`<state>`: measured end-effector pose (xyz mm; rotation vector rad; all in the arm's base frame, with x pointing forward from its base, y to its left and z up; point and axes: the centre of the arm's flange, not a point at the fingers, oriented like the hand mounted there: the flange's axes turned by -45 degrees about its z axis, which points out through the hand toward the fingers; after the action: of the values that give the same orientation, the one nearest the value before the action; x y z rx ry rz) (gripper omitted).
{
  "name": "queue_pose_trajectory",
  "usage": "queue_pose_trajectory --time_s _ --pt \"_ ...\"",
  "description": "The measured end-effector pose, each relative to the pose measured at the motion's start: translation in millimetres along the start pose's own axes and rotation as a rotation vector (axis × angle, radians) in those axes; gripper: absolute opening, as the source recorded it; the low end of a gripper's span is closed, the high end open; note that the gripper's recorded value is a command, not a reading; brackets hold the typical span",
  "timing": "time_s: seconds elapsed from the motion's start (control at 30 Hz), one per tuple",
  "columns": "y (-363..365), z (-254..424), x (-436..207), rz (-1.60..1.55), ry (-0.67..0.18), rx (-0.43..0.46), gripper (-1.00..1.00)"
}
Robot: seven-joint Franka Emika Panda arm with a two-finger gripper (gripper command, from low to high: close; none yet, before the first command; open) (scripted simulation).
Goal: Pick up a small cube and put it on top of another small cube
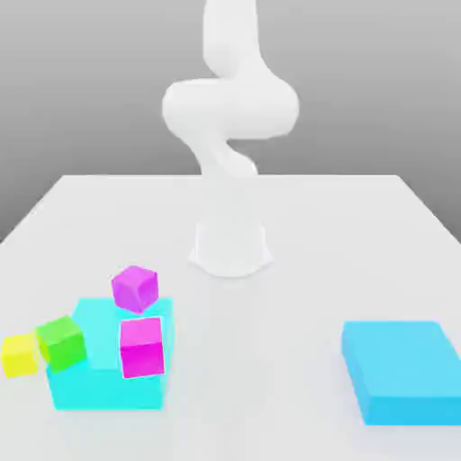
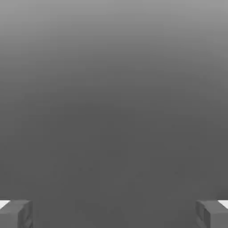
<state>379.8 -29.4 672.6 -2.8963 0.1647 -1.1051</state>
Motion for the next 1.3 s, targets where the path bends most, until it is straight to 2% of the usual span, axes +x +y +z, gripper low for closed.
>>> queue_pose_trajectory --time_s 0.23,0.5,0.67,0.87,1.03,1.07,1.3 --pt "94 134 -27 0.295 -0.187 -0.057 0.00" --pt "207 249 -117 0.638 -0.371 -0.185 0.00" --pt "283 291 -204 0.874 -0.468 -0.311 0.00" --pt "336 323 -313 1.085 -0.578 -0.468 0.00" --pt "347 364 -363 1.111 -0.591 -0.493 0.00" --pt "347 369 -368 1.112 -0.592 -0.493 -1.00" --pt "347 368 -368 1.112 -0.591 -0.494 -1.00"
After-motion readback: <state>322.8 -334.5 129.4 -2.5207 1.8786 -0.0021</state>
